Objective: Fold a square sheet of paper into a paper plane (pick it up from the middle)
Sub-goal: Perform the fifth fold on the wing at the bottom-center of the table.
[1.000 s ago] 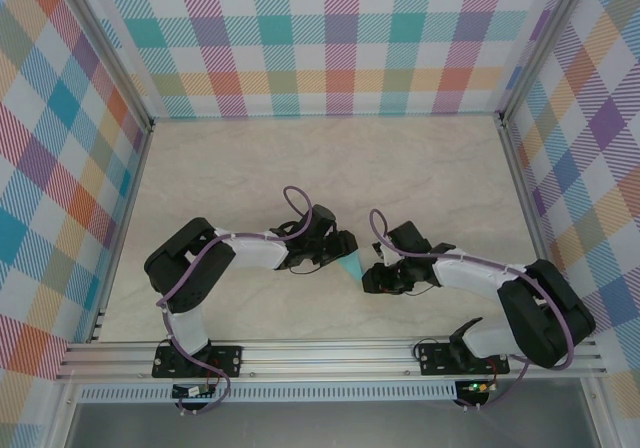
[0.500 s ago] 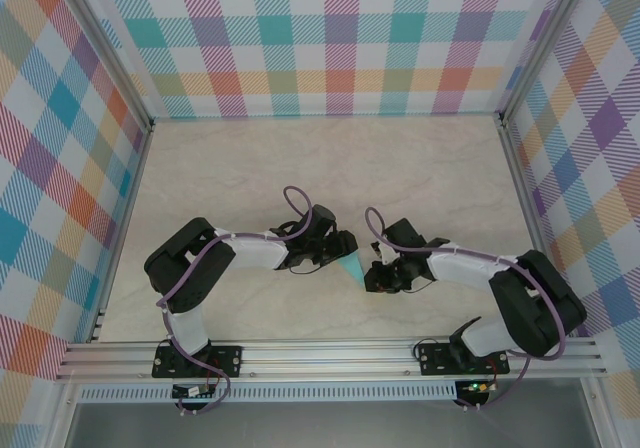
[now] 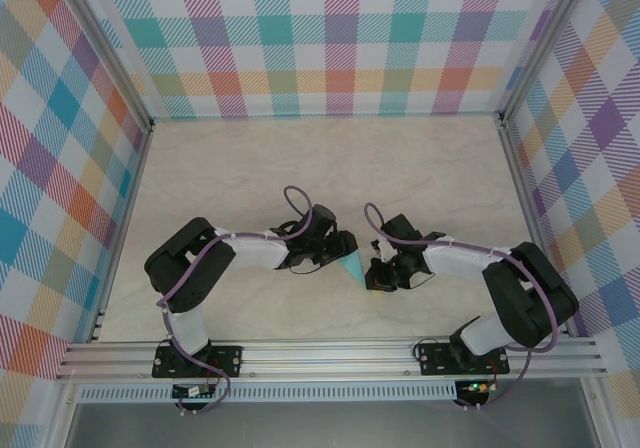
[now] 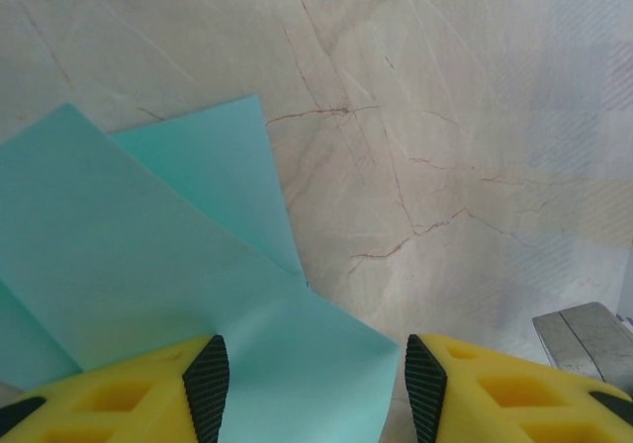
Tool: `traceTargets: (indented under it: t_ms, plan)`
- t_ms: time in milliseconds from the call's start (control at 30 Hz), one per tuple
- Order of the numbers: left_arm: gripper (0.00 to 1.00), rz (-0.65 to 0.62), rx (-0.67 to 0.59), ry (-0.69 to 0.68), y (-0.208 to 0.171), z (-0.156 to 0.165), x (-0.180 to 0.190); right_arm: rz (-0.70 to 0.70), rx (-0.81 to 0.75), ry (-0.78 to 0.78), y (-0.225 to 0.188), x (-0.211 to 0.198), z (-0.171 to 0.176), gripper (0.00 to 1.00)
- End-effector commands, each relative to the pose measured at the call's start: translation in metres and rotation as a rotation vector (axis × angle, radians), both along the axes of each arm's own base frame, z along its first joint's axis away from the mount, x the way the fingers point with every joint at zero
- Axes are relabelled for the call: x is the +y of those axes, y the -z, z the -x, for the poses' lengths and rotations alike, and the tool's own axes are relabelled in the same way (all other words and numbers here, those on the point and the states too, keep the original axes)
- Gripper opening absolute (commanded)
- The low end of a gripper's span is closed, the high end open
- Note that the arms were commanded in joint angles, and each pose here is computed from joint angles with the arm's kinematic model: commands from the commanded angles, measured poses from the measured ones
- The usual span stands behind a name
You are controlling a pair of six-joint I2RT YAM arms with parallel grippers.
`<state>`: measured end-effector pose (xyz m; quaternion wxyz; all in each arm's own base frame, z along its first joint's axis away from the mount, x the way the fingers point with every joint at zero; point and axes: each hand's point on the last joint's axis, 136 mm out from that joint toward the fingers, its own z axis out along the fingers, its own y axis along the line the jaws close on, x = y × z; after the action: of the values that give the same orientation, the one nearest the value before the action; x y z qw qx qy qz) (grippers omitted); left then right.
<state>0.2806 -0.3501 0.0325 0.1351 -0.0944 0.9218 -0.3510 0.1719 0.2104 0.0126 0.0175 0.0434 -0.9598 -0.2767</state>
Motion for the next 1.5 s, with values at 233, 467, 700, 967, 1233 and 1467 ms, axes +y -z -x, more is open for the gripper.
traceTargets:
  t_ms: [233,467,700,967,1233,1467]
  plan:
    - [0.54,-0.121,0.093,0.019,0.052,0.015,0.017,0.058,-0.005,0.036,-0.007,-0.019,0.003,0.19]
    - [0.54,-0.114,0.094,0.023,0.052,0.015,0.016,-0.028,-0.057,0.029,-0.031,-0.007,-0.006,0.21]
    - [0.54,-0.114,0.095,0.023,0.051,0.015,0.016,-0.343,-0.099,-0.012,-0.075,0.039,-0.015,0.16]
    - [0.53,-0.114,0.089,0.020,0.048,0.015,0.016,-0.317,-0.030,0.041,-0.046,0.048,-0.039,0.11]
    - [0.54,-0.117,0.069,0.022,0.044,0.012,0.017,-0.207,0.065,0.096,-0.003,0.020,-0.021,0.10]
    - [0.54,-0.132,0.050,0.021,0.042,0.007,0.018,-0.112,0.133,0.137,0.022,-0.006,-0.005,0.10]
